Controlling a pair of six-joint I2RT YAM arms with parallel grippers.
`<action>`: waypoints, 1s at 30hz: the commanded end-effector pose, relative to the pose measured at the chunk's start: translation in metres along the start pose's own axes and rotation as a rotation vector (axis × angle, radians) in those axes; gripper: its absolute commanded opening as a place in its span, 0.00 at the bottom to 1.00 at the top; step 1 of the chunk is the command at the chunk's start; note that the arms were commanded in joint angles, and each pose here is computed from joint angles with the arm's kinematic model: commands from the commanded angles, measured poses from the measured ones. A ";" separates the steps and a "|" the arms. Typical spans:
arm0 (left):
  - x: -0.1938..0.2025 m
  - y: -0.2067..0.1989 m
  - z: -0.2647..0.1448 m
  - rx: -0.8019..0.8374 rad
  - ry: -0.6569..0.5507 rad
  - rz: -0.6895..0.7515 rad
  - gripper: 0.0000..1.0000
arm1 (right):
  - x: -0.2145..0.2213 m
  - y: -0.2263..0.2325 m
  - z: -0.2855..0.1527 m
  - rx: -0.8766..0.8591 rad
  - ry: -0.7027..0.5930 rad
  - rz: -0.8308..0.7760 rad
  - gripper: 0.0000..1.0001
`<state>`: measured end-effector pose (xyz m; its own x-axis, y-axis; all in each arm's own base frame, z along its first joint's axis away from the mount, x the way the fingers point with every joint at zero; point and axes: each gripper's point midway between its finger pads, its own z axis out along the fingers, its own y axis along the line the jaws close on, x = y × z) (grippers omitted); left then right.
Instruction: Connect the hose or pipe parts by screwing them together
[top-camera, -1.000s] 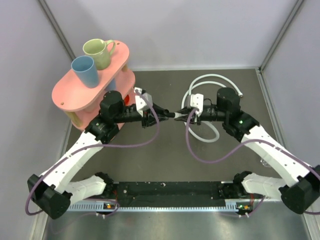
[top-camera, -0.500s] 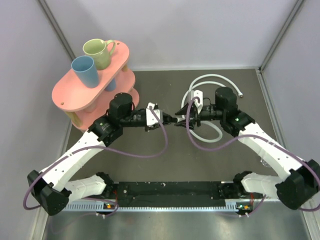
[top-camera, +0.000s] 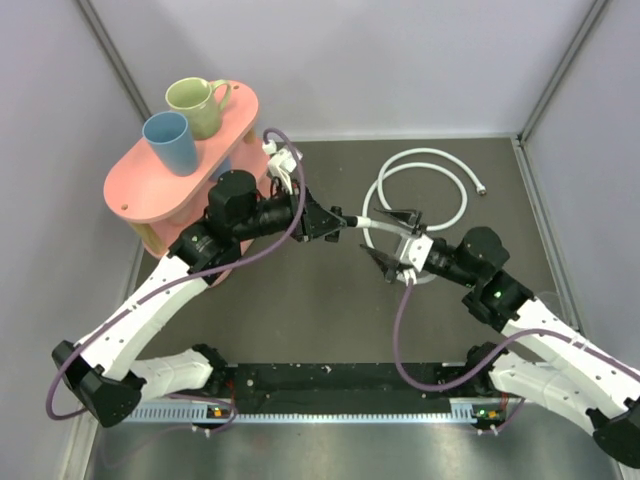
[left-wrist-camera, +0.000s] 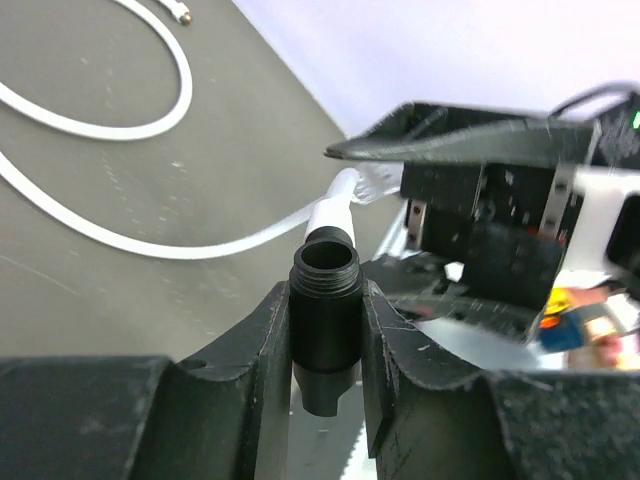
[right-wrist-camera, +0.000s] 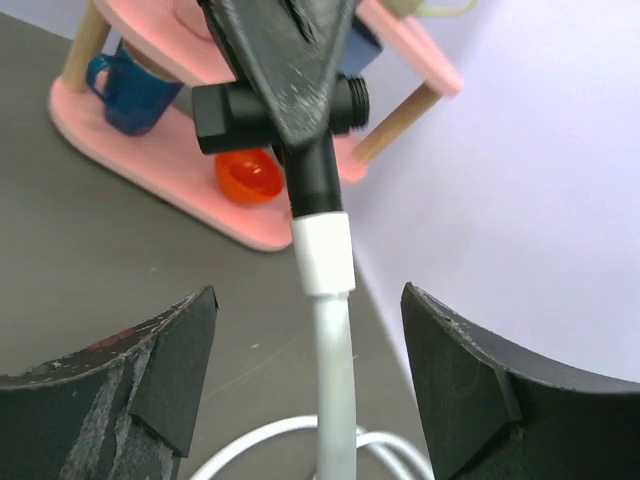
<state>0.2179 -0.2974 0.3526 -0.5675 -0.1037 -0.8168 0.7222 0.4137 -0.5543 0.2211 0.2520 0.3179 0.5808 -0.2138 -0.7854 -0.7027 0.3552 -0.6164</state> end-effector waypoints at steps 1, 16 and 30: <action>-0.030 -0.028 -0.011 0.025 -0.063 -0.397 0.00 | -0.037 -0.029 0.003 0.140 -0.040 -0.262 0.72; -0.028 -0.058 -0.019 0.227 0.005 -0.695 0.00 | -0.054 -0.031 0.036 0.205 0.022 -0.458 0.06; 0.005 -0.042 -0.025 0.336 -0.075 0.493 0.00 | -0.061 -0.002 0.065 -0.156 0.033 -0.137 0.00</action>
<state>0.2040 -0.2923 0.3691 -0.5891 -0.1431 -0.7953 0.7536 0.2580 -0.6046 0.2312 0.3026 0.3473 0.6839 -0.4383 -0.5832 -0.5422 0.2296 -0.8083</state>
